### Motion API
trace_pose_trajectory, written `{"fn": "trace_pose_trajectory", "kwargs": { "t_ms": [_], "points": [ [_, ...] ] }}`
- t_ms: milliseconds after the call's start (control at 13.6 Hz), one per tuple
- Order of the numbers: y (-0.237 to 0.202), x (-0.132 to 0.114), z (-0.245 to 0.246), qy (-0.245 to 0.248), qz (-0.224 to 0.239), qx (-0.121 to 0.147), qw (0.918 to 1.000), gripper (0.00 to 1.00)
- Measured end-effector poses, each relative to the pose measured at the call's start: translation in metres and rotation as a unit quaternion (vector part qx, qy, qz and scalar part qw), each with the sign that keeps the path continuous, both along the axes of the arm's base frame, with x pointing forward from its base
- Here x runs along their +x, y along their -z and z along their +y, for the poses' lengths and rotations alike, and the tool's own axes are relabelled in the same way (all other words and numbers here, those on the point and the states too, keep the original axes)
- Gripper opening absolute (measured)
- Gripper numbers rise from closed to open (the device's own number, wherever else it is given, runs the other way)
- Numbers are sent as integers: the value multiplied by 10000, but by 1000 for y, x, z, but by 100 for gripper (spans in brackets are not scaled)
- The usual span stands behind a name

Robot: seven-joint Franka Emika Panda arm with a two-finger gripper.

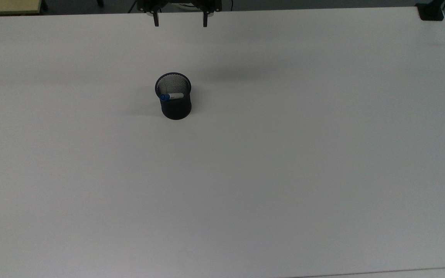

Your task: Remove the marker

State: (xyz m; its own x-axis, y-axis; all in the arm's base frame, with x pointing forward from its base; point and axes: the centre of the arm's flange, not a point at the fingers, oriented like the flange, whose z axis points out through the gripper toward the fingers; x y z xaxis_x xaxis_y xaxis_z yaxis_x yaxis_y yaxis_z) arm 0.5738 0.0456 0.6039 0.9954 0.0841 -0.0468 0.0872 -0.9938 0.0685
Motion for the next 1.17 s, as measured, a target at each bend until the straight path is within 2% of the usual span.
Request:
{"fn": "trace_pose_trajectory", "kwargs": {
  "t_ms": [1027, 1174],
  "points": [
    [2, 2, -6, 50, 16, -6, 10000, 100],
    [8, 12, -19, 149, -267, 11, 9995, 100]
  ]
}}
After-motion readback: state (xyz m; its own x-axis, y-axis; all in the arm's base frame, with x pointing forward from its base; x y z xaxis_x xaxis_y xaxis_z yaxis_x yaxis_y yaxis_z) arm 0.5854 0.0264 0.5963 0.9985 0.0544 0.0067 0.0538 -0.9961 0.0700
